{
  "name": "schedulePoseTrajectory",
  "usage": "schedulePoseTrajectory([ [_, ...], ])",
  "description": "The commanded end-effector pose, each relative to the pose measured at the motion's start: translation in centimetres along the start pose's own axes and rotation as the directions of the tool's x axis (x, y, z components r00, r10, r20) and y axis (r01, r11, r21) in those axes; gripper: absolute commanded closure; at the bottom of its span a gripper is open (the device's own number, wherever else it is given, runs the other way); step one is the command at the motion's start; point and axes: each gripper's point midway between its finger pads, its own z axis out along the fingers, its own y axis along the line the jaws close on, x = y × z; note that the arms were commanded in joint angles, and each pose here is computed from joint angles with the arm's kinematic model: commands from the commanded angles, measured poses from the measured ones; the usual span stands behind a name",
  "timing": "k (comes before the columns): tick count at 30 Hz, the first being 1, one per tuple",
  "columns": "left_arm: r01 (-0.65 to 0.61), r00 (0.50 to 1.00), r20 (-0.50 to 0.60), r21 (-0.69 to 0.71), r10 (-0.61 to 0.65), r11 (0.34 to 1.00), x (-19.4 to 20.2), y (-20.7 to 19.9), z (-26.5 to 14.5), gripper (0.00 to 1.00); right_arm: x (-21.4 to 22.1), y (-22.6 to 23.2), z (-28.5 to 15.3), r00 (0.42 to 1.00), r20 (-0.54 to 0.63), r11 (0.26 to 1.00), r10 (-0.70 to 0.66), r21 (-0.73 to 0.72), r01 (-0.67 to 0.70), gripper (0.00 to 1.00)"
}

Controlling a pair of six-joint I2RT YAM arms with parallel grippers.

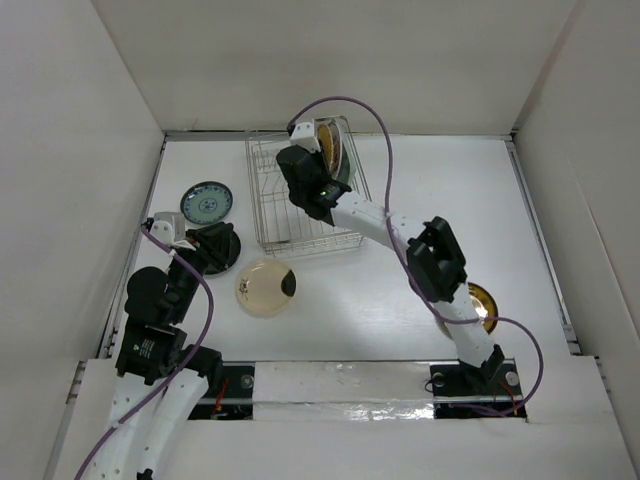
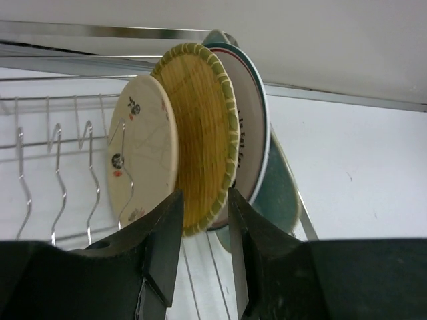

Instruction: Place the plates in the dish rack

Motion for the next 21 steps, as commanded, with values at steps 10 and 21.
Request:
schedulePoseTrajectory([
  [10,0.001,0.998,0.065,0.015,-0.002,1.0,-1.6,-0.5,-0.1,1.0,3.0,4.0,-22.8,0.944,-0.234,0.599,0.234,-0.73,-0.329,1.0],
  [21,0.002,0.997,0.082,0.032,-0.005,0.999,-2.0,-0.8,-0.4,0.88,15.4,6.4,-29.0,0.727,-0.647,0.39,0.231,-0.623,-0.678,0.58],
])
